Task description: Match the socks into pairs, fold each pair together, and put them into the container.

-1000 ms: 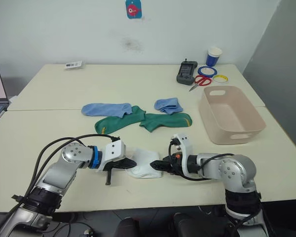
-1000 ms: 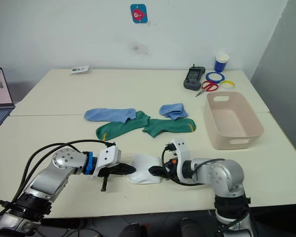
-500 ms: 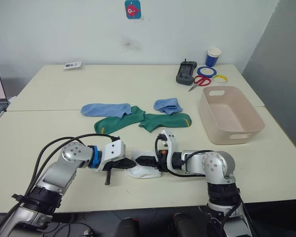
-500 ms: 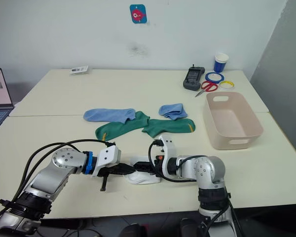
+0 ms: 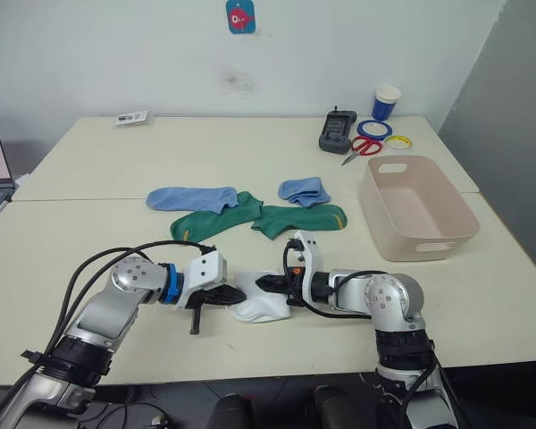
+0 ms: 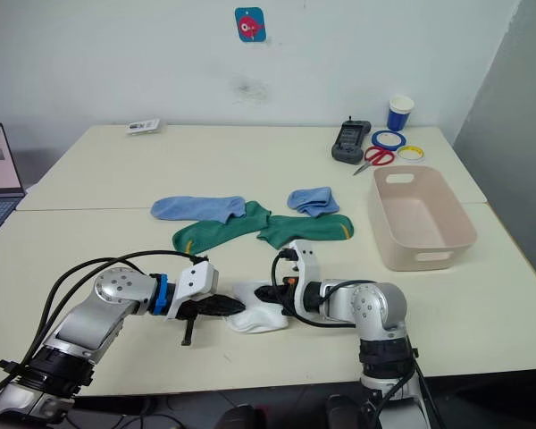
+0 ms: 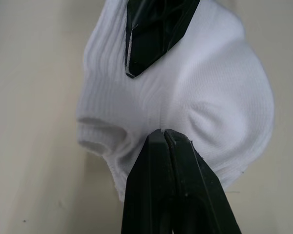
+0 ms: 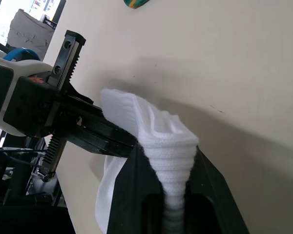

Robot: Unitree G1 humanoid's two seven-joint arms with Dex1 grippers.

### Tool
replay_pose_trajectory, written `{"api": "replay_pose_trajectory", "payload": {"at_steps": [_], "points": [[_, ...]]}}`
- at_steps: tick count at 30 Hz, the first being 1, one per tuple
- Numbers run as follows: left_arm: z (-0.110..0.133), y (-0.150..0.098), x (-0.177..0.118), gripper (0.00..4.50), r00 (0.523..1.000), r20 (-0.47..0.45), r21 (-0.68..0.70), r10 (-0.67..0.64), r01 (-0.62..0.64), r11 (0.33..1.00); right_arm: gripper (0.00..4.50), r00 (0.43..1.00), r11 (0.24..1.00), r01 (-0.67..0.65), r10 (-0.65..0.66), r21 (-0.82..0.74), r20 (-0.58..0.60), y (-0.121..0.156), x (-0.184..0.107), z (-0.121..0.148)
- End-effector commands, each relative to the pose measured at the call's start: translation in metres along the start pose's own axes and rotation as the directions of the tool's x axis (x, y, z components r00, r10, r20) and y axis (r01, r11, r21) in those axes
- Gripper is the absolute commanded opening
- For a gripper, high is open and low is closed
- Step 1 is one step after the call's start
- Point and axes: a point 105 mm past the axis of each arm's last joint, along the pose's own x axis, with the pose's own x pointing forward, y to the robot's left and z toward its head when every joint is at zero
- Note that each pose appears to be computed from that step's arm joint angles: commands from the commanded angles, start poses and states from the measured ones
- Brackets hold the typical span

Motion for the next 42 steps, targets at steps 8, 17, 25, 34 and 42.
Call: {"api": "replay_pose_trajectory", "payload": {"at_steps": [8, 17, 25, 34, 42], "points": [[0.029, 0.012, -0.011, 0.00, 0.990, 0.137, -0.043, 0.029, -0.023, 0.999, 0.01, 0.998, 0.992, 0.017, -0.008, -0.127, 0.067, 0.004, -0.027, 0.011], [0.136, 0.024, -0.020, 2.52, 0.911, 0.410, 0.040, -0.048, 0.034, 0.999, 0.00, 0.973, 0.959, 0.115, -0.056, -0.259, 0.223, 0.016, -0.097, 0.014], [0.182, 0.022, -0.016, 4.46, 0.865, 0.492, 0.102, -0.101, 0.058, 0.993, 0.00, 0.848, 0.892, 0.328, -0.133, -0.310, 0.514, 0.030, -0.160, 0.035], [0.195, 0.022, -0.016, 4.46, 0.876, 0.456, 0.143, -0.158, 0.103, 0.984, 0.00, 0.619, 0.505, 0.760, -0.369, -0.410, 0.693, 0.023, -0.290, 0.105], [0.206, 0.019, -0.012, 4.46, 0.868, 0.460, 0.182, -0.186, 0.113, 0.977, 0.00, 0.574, -0.084, 0.693, -0.537, -0.716, 0.618, -0.023, -0.308, 0.140]]}}
